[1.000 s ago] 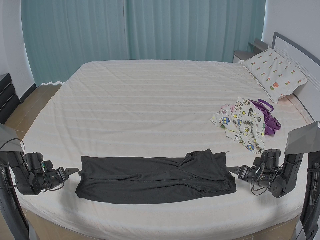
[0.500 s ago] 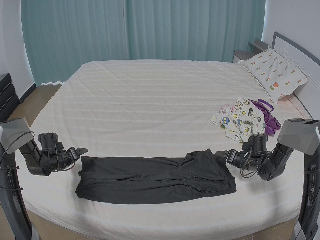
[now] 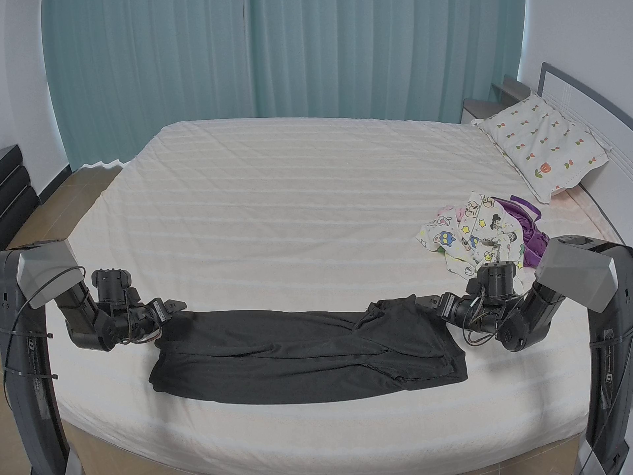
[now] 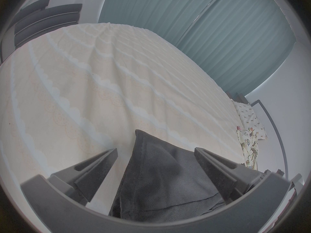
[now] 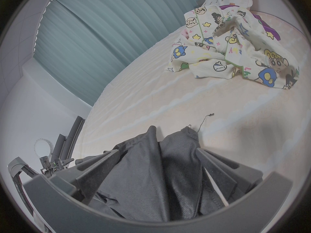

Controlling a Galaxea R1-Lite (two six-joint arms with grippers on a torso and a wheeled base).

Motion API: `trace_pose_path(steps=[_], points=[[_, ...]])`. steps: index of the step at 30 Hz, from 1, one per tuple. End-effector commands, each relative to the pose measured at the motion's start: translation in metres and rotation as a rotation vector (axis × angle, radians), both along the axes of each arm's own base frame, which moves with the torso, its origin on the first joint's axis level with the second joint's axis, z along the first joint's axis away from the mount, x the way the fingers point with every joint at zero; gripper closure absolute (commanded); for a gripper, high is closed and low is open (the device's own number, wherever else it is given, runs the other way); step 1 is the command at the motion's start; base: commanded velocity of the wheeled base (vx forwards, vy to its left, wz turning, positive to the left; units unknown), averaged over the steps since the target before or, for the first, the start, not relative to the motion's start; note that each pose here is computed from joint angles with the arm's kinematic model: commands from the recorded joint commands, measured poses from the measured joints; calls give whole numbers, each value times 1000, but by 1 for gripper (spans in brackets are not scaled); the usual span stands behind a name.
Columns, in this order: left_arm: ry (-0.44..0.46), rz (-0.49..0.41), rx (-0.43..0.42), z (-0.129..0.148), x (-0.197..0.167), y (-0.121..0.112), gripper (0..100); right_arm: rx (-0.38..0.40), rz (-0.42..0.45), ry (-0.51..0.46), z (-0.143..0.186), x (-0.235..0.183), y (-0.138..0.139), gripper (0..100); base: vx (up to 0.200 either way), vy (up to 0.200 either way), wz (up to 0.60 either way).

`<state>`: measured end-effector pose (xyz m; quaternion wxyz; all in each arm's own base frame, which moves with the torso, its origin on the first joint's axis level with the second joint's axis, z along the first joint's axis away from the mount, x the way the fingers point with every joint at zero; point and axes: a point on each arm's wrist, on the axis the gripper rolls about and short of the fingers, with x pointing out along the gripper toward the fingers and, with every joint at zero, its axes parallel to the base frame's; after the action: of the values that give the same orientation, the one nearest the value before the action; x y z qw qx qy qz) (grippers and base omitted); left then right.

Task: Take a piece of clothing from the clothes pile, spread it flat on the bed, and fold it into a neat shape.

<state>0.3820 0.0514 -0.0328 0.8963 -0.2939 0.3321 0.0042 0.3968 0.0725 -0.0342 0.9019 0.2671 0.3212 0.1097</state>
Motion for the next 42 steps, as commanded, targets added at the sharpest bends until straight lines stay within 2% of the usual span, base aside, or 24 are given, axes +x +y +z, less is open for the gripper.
trace_pose_path(steps=[1,13,19,20,27,35,42], points=[[5,-4,2,-2,0,-3,0,-1,-5,5,-2,0,-3,0,0,0,0],[4,1,19,-2,0,-8,0,-10,-5,21,-15,1,-3,0,0,0,0],[-14,31,43,-1,0,-6,0,-8,-4,17,-18,5,-2,0,0,0,0],[-17,33,42,-2,0,-6,100,-8,-4,15,-19,6,-2,100,0,0,0],[-16,44,42,-5,0,-2,100,0,-19,-6,-14,12,-6,100,0,0,0],[-15,82,-1,-4,1,-1,100,5,-40,-41,-4,17,-10,100,0,0,0],[-14,107,6,-6,2,5,100,15,-61,-74,6,27,-23,100,0,0,0]])
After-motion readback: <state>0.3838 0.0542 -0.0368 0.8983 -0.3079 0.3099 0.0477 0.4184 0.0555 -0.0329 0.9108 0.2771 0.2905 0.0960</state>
